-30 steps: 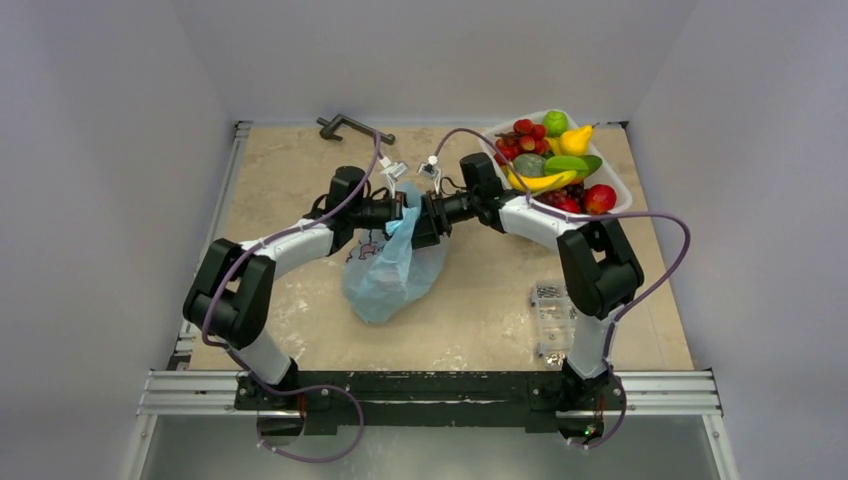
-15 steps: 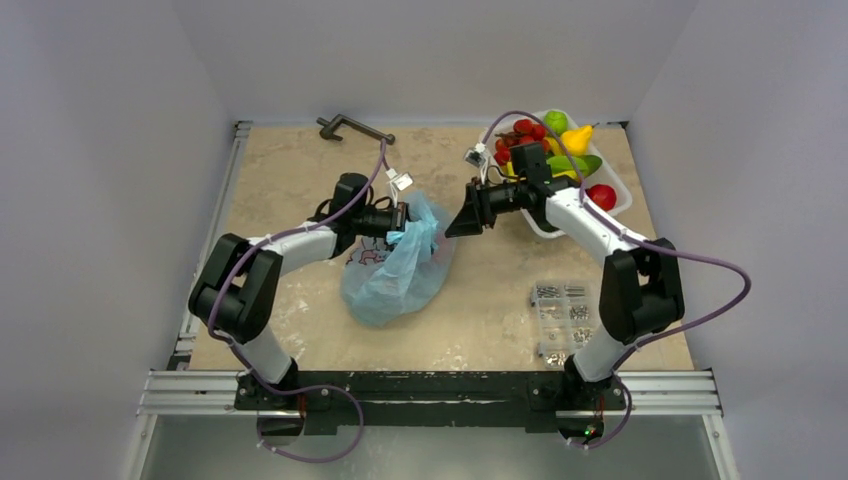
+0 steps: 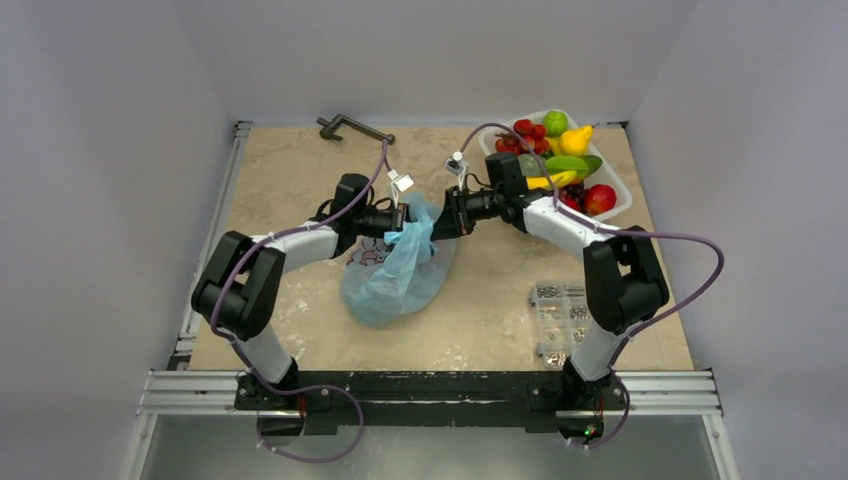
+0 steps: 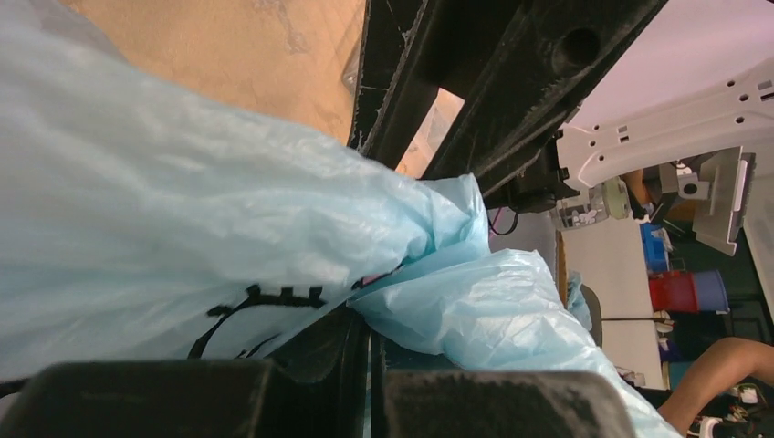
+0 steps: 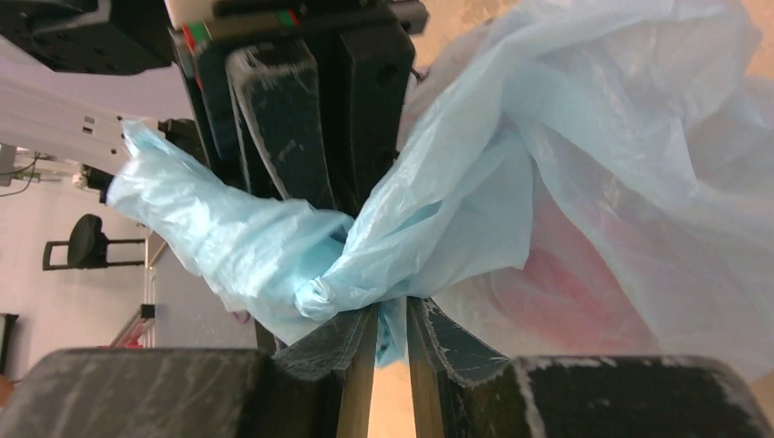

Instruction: Place the fake fruits into the plastic bag and tie a complex knot

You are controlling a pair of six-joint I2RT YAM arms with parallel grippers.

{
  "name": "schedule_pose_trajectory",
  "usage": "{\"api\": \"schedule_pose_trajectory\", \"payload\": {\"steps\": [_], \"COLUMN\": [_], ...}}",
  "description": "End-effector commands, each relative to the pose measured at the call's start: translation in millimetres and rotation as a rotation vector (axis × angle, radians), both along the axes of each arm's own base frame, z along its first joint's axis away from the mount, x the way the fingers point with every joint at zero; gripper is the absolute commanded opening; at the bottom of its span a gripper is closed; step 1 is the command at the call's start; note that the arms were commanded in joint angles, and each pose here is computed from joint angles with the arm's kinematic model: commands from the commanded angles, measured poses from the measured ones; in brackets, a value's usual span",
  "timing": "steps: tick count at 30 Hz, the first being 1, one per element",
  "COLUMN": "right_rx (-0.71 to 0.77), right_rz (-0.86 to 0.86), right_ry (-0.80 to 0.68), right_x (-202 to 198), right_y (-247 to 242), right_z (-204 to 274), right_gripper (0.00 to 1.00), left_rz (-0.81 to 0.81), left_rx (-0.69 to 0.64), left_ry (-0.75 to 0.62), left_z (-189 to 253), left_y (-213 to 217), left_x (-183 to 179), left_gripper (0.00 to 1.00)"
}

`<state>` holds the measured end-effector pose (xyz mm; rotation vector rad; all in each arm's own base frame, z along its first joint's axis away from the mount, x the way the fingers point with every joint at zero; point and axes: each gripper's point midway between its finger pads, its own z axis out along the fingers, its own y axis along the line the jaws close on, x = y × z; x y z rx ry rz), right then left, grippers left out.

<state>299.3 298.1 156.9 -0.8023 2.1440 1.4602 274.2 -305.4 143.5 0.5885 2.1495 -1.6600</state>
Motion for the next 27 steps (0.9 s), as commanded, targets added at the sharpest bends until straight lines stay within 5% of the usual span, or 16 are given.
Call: {"api": "schedule_pose_trajectory", "payload": {"steps": [1,12,27], "right_rx": [0.116,0.078,0.025], "right_rz": [-0.005,0.063,0.062], "right_ry": [-0.106,-0.092,-0.051], "right_x": [19.8,-9.7,-24.1], "right_y": [32.5,8.6,-17.0], "right_z": [41.9,35.4,16.3], "right_gripper": [0.21,0.43,0.39], "left_rz": [-0.052,-0.057,-0.063], "left_rx": [-0.04,-0.048,-0.055], "left_ry": [-0.038,-0.029,-0.047], "left_z": [13.6,13.2,15.4], "left_y": [-10.2,-10.9,-9.7], "left_x": [-0.5,0.1,-1.4], "left_gripper": [0.0,0.0,0.0]}}
